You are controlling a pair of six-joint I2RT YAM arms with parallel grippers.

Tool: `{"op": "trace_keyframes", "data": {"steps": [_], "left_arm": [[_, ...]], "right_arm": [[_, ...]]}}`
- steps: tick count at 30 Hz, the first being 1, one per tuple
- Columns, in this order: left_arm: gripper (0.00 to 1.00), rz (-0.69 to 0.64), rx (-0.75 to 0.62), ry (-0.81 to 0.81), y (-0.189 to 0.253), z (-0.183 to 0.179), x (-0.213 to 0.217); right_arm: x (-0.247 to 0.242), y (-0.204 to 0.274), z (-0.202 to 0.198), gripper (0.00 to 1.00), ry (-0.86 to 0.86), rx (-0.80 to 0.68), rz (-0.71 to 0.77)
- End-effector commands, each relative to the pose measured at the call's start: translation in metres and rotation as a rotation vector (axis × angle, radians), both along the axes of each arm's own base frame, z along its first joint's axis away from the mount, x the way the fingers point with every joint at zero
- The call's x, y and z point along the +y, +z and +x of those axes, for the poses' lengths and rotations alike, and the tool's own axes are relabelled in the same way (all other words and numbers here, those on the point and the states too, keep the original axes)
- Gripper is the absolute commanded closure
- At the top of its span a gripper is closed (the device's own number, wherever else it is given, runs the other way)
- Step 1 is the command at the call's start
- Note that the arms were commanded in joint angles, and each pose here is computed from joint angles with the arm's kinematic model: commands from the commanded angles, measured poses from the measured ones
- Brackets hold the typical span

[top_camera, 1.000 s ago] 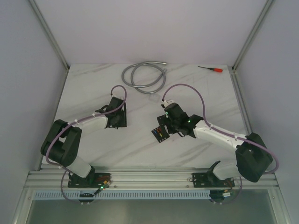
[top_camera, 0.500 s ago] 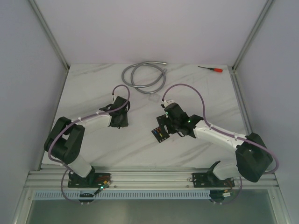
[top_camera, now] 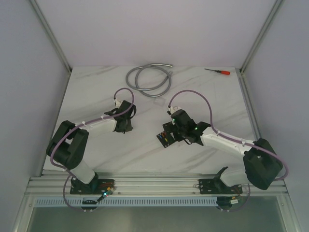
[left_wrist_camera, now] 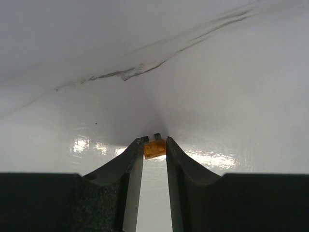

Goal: Snap on the fuse box
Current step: Move the fuse to the center of the board.

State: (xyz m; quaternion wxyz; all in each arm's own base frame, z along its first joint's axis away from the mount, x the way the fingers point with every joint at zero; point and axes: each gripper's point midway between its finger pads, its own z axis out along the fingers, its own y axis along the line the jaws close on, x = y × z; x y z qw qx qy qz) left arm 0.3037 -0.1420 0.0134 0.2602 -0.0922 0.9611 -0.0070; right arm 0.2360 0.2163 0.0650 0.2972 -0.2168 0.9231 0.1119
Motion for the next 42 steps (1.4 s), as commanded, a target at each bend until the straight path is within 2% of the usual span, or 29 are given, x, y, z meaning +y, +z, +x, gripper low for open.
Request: {"op": "trace_keyframes", "data": {"steps": [1,6,17,27,33,36,42], "left_arm": [[0.65,0.113,0.179,0.050,-0.033,-0.046,0.031],[0.69,0.092,0.199,0.045,-0.033,-0.052,0.024],[0.68,-0.128,0.164,-0.010,-0.014,-0.055,-0.060],[0.56,-0.378,0.135,-0.052,0.006,-0.063,-0.122],[0.48,-0.437,0.086,-0.055,0.022,-0.058,-0.123],[0.46,-0.454,0.068,-0.035,0.024,-0.055,-0.110],[0.37,-0.519,-0.011,0.013,0.042,-0.045,-0.078]], "right_arm": [[0.004,0.010,0.003,0.14,0.002,-0.037,0.048],[0.003,0.010,0.004,0.14,0.001,-0.044,0.055],[0.018,0.022,0.004,0.14,0.024,-0.066,0.144],[0.040,0.027,0.001,0.14,0.087,-0.084,0.176],[0.065,0.028,-0.002,0.16,0.168,-0.100,0.175],[0.080,0.025,-0.007,0.18,0.222,-0.107,0.172],[0.100,0.018,-0.007,0.30,0.291,-0.110,0.148]]}}
